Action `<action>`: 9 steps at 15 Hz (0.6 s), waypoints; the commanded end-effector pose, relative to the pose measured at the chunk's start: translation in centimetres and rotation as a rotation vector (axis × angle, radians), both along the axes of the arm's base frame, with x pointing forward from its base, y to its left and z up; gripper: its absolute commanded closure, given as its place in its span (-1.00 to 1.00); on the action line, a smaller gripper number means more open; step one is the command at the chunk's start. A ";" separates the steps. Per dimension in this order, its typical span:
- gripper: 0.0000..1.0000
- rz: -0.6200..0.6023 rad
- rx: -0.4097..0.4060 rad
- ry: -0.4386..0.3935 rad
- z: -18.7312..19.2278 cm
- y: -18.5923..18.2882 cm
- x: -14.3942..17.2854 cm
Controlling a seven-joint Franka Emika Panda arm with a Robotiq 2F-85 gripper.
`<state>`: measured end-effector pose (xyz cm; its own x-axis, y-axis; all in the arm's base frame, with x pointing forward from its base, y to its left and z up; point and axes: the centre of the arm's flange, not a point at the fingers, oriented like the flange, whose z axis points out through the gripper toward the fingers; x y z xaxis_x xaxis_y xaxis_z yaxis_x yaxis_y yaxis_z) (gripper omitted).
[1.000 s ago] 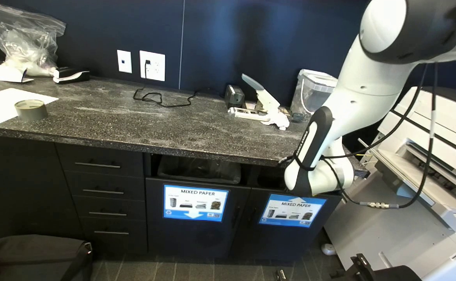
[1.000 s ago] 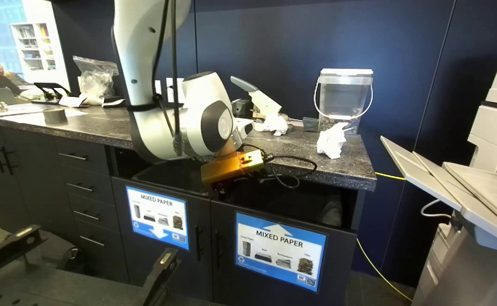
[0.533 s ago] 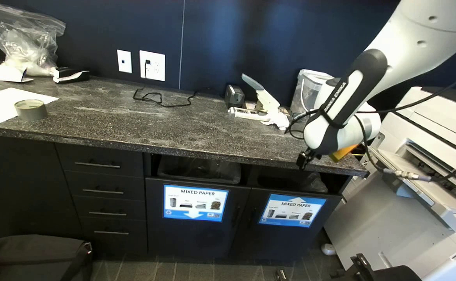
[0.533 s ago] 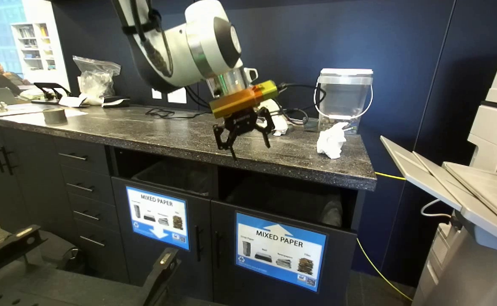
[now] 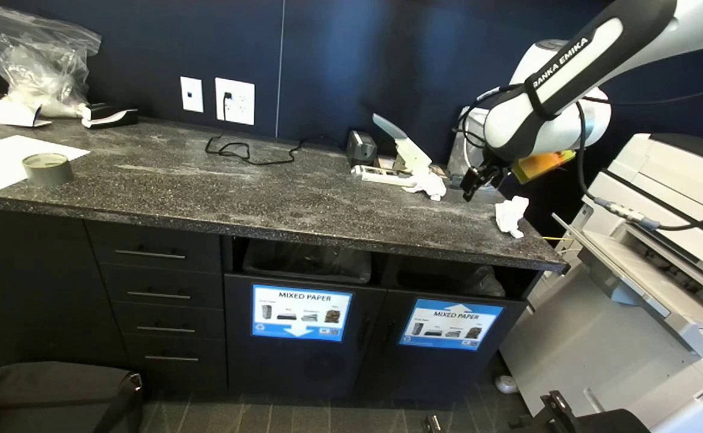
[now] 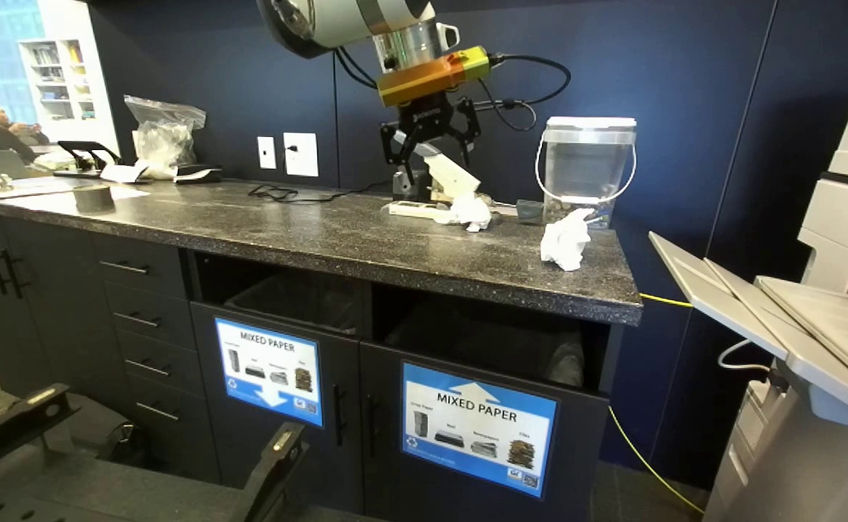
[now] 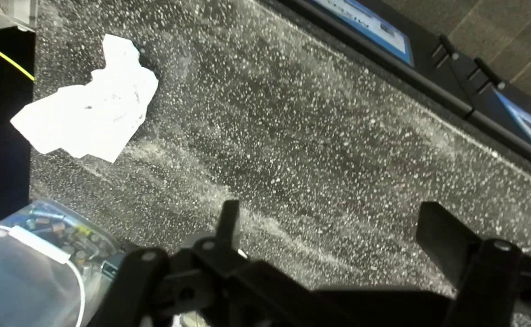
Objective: Put the tissues in the rubbish bin.
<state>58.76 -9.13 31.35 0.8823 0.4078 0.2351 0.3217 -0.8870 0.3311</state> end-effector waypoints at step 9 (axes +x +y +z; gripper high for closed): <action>-1.00 -0.136 0.148 -0.160 -1.4 -3.2 13.4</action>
<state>67.54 -11.19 30.25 0.8887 0.2647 0.3744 0.1818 -0.9530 0.2422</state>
